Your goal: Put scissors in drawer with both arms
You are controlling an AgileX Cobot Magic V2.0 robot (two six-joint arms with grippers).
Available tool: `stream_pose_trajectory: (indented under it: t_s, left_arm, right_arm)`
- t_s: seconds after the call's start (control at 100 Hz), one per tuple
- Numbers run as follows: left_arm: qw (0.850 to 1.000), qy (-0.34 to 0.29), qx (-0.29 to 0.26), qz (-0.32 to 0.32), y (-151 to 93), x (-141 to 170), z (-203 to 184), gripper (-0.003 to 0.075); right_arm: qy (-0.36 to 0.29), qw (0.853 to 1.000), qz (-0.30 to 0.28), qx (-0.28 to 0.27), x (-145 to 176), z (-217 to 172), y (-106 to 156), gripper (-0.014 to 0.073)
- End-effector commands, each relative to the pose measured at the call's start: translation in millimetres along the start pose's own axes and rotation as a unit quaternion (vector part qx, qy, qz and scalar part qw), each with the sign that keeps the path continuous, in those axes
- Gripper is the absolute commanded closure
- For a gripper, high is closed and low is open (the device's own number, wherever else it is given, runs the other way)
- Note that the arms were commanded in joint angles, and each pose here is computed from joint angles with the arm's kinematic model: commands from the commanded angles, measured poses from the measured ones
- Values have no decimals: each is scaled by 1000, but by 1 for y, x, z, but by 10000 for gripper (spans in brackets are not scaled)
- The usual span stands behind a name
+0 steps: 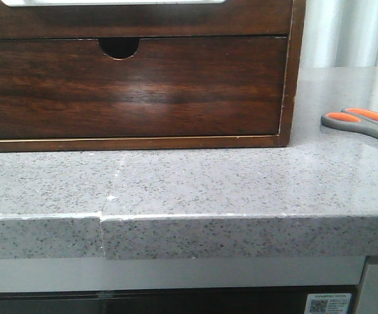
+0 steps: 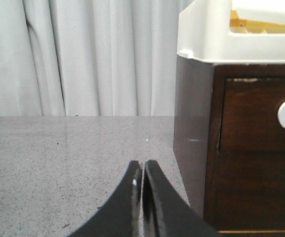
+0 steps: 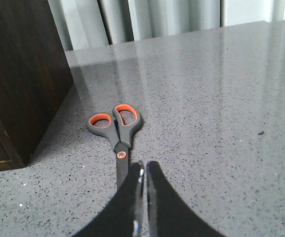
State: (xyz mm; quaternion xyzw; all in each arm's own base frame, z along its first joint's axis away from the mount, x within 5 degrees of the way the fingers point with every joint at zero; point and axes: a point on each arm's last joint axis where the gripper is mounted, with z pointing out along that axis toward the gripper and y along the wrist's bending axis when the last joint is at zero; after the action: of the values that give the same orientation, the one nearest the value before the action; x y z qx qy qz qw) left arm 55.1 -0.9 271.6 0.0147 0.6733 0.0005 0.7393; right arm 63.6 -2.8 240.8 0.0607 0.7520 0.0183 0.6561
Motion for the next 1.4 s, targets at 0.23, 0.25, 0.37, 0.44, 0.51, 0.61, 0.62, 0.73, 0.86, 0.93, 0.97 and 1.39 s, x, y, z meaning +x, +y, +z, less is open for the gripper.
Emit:
stream_pose_trajectory:
  t_s: [0.23, 0.25, 0.37, 0.44, 0.51, 0.61, 0.62, 0.73, 0.86, 0.93, 0.97, 1.39]
  left_arm:
    - [1000, -15, 6, -8, -1, -31, 25, 724]
    - [1000, -11, 6, -7, -1, -30, 27, 708]
    - [1000, 7, 7, -7, -1, -27, 35, 523]
    - [1000, 0, 8, -7, -1, -28, 39, 416]
    - [1000, -16, 9, -8, -1, -30, 43, 381]
    - [999, -43, 17, -1, -3, -34, 48, 389]
    - [999, -45, 19, 2, -3, -34, 49, 389]
    - [992, -71, 66, 80, -14, -37, 54, 389]
    - [974, -70, 135, 167, -30, -35, 63, 389]
    - [966, -66, 166, 188, -39, -34, 70, 389]
    - [957, -66, 187, 210, -45, -35, 74, 389]
    - [831, -89, 341, 429, -101, -42, 110, 389]
  right_arm:
    - [-27, 1000, -1, -1, -33, 7, 3, 636]
    - [-25, 1000, -1, -1, -33, 7, 3, 636]
    - [-9, 1000, -1, -1, -29, 7, 3, 636]
    - [-12, 1000, -1, -1, -30, 7, 3, 636]
    - [-12, 1000, -1, -1, -30, 7, 3, 636]
    - [-12, 1000, -1, -1, -30, 7, 3, 636]
    - [-12, 1000, -1, -1, -30, 7, 3, 636]
    - [-12, 1000, -1, -1, -30, 7, 3, 636]
    - [-13, 1000, -1, -1, -30, 7, 3, 636]
    - [-13, 1000, -1, -1, -30, 7, 3, 636]
    - [-13, 1000, -1, -1, -30, 7, 3, 636]
    - [-14, 1000, -1, -1, -30, 7, 3, 636]
